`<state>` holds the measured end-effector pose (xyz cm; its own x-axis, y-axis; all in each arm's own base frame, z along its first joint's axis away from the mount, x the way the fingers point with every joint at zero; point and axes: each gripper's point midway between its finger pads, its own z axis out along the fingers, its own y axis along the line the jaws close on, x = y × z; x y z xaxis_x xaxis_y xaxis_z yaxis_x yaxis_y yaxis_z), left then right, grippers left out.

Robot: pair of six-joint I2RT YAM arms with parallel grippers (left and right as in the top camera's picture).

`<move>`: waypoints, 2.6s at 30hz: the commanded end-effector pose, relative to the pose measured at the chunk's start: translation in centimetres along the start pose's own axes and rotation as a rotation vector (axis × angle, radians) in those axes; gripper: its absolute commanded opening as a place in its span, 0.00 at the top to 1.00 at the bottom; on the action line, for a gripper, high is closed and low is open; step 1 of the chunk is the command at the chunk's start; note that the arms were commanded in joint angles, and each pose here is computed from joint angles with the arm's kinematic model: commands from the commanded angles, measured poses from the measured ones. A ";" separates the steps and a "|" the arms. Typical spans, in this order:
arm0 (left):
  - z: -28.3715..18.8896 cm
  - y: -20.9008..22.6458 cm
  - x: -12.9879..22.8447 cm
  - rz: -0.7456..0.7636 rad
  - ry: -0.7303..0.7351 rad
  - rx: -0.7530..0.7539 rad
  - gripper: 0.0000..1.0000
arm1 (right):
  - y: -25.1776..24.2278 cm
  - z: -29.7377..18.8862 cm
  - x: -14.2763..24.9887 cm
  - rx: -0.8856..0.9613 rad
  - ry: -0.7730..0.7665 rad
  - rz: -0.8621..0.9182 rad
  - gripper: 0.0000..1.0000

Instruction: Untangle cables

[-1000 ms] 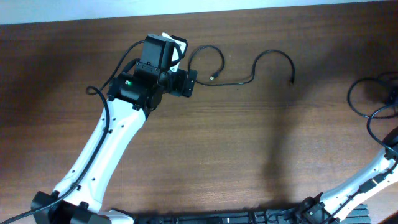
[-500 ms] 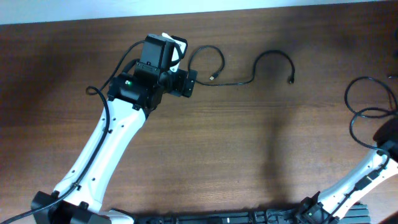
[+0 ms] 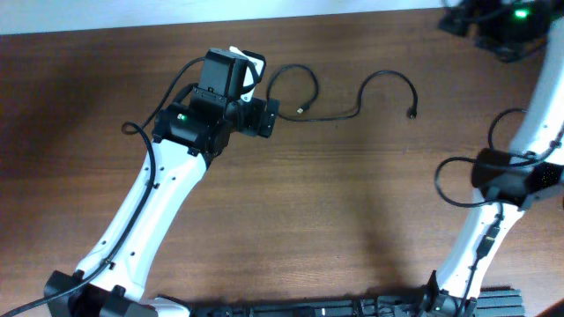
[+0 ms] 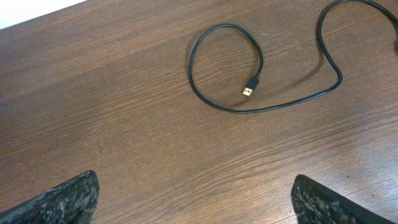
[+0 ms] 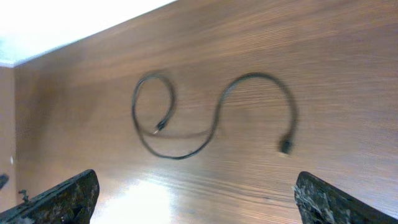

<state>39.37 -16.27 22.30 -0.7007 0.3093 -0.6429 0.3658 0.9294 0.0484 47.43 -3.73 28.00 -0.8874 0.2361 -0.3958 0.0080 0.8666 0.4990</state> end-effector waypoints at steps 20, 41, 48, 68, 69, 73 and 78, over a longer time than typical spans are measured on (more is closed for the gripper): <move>-1.0 0.3 -0.6 -0.016 -0.028 -0.011 0.01 | 5.9 14.6 9.7 0.540 0.225 0.458 0.01; -1.0 0.3 -0.6 -0.016 -0.028 -0.012 0.01 | 3.3 24.8 18.4 0.459 0.497 0.612 0.36; -1.0 0.3 -0.6 -0.016 -0.028 -0.011 0.01 | 3.9 25.5 18.5 0.485 0.462 0.554 0.59; -1.0 0.3 -0.6 -0.016 -0.028 -0.011 0.01 | 4.5 26.2 18.5 0.503 0.426 0.501 0.41; -1.0 0.3 -0.6 -0.016 -0.028 -0.011 0.01 | 4.6 26.2 18.5 0.503 0.425 0.500 0.39; -1.0 0.3 -0.6 -0.016 -0.028 -0.011 0.01 | 4.0 26.1 18.4 0.581 0.360 0.584 0.38; -1.0 0.3 -0.6 -0.016 -0.028 -0.011 0.01 | 4.4 26.6 18.1 0.579 0.327 0.619 0.39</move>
<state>39.37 -16.27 22.30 -0.7007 0.3093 -0.6429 0.3658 0.9294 0.0484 43.33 16.08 2.68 -0.7585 0.6383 0.1313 0.6489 0.7584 0.0610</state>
